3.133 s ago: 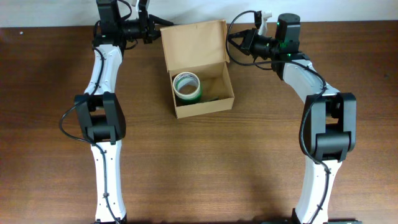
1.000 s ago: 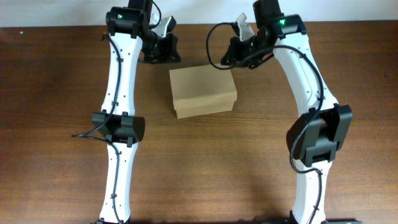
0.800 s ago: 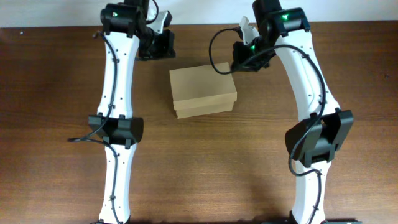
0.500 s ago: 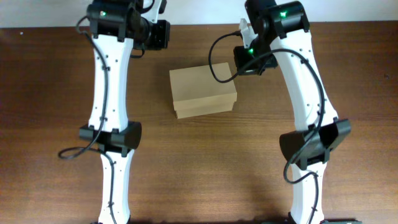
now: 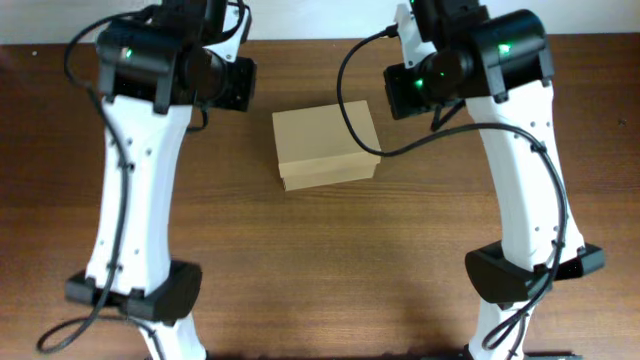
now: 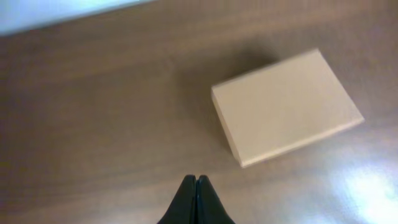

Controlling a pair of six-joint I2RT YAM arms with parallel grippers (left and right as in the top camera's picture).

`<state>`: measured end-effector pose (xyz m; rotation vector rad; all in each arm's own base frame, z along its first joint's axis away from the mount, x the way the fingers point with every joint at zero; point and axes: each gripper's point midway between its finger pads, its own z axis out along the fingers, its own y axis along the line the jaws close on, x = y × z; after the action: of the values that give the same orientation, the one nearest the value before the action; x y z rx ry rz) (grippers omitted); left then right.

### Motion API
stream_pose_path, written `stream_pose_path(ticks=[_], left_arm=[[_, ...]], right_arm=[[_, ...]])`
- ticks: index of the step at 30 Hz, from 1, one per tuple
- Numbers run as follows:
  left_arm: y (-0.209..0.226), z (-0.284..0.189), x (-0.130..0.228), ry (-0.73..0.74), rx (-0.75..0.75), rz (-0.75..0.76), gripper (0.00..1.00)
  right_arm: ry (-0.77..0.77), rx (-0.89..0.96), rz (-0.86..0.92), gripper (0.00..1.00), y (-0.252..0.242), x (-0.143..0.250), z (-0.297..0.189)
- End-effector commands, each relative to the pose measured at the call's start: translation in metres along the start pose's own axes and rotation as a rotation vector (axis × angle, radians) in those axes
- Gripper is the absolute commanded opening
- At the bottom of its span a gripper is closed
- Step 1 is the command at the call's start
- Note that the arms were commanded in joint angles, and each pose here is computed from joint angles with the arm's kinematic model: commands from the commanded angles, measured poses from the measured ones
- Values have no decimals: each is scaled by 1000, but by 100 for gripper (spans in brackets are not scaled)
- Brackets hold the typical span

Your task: Pack container

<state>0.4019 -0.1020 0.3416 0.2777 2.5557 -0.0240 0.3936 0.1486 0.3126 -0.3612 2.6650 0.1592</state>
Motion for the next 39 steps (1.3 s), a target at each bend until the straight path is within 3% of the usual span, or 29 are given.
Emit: stream_pose_path(ticks=[1,7,10,13,30,39], left_arm=[[8,29,4,52,-59,49,1],[-23,111,31,194,95,95,2],[-46,138,48,246,222,105,2],[-53,158,65,301,246,104,1],[-87,201,124,424,319,134,2],[-70,200,111,397,247,98,2]], right_arm=[[79,25,-4,4,-5,3,40],[187,-11,1,4,0,15,111],[227,-37,5,4,4,25,135],[250,-35,6,4,3,34,152],[346,-40,17,4,1,77,207],[221,-41,35,4,-7,36,179]])
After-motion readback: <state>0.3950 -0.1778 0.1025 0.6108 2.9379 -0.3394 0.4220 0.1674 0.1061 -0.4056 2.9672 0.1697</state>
